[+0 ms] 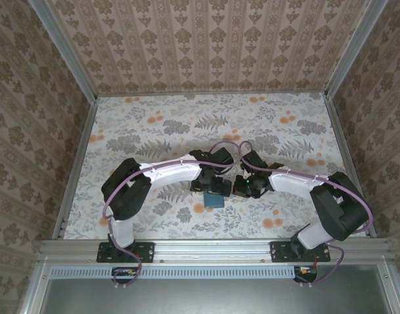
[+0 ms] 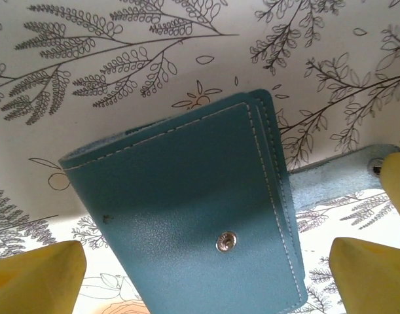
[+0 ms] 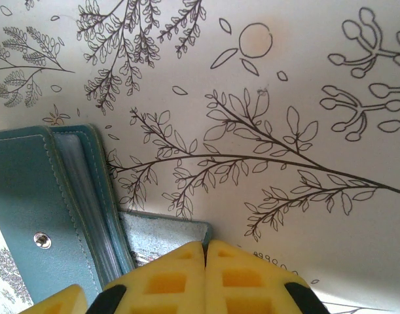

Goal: Take the credit cards out of the card holder

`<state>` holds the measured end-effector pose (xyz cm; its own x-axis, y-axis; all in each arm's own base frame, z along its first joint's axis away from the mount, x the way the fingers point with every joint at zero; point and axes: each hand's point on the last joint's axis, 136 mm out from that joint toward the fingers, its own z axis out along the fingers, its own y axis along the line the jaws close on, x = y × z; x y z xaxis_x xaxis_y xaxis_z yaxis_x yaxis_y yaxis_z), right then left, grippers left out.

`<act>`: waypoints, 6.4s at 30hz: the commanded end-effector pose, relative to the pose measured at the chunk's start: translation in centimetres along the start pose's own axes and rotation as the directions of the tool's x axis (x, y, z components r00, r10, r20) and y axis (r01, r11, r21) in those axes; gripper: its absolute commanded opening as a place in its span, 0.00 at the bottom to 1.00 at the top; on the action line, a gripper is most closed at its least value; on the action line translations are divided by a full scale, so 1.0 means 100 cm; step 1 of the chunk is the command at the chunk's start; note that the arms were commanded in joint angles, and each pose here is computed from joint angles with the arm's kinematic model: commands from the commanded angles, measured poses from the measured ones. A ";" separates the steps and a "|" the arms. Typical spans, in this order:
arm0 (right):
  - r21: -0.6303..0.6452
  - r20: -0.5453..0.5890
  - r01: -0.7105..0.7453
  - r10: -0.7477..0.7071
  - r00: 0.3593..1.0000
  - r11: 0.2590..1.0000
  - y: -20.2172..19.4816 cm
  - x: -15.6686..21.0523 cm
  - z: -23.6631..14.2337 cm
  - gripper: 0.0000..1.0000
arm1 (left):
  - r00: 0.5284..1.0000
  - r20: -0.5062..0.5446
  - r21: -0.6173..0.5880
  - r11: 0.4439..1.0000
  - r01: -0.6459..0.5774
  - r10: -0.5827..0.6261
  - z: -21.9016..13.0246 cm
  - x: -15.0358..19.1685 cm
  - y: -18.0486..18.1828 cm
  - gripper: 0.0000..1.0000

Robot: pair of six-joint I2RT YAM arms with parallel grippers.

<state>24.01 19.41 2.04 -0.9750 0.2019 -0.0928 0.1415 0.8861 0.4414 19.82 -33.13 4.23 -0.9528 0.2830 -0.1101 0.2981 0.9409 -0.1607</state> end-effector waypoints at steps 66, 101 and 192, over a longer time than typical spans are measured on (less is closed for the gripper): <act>0.076 -0.006 -0.011 0.011 1.000 0.997 -0.014 0.002 -0.012 0.00 | 0.989 0.052 0.013 0.990 0.138 -0.139 -0.031 0.019 0.072 0.28; 0.115 0.026 0.073 -0.076 0.997 0.991 0.010 -0.009 -0.058 0.26 | 0.993 -0.079 -0.076 0.994 0.077 -0.083 0.006 0.046 0.091 0.32; 0.082 -0.088 0.061 -0.053 0.995 0.995 -0.008 0.014 0.004 0.25 | 0.981 0.007 0.437 0.882 0.174 -0.196 -0.003 -0.016 0.011 0.32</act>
<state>22.90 18.46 1.57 -0.9916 0.1169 -0.0552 0.0929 0.9414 0.3243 21.82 -29.20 2.41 -0.9955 0.0767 -0.0552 0.0935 0.8834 -0.4591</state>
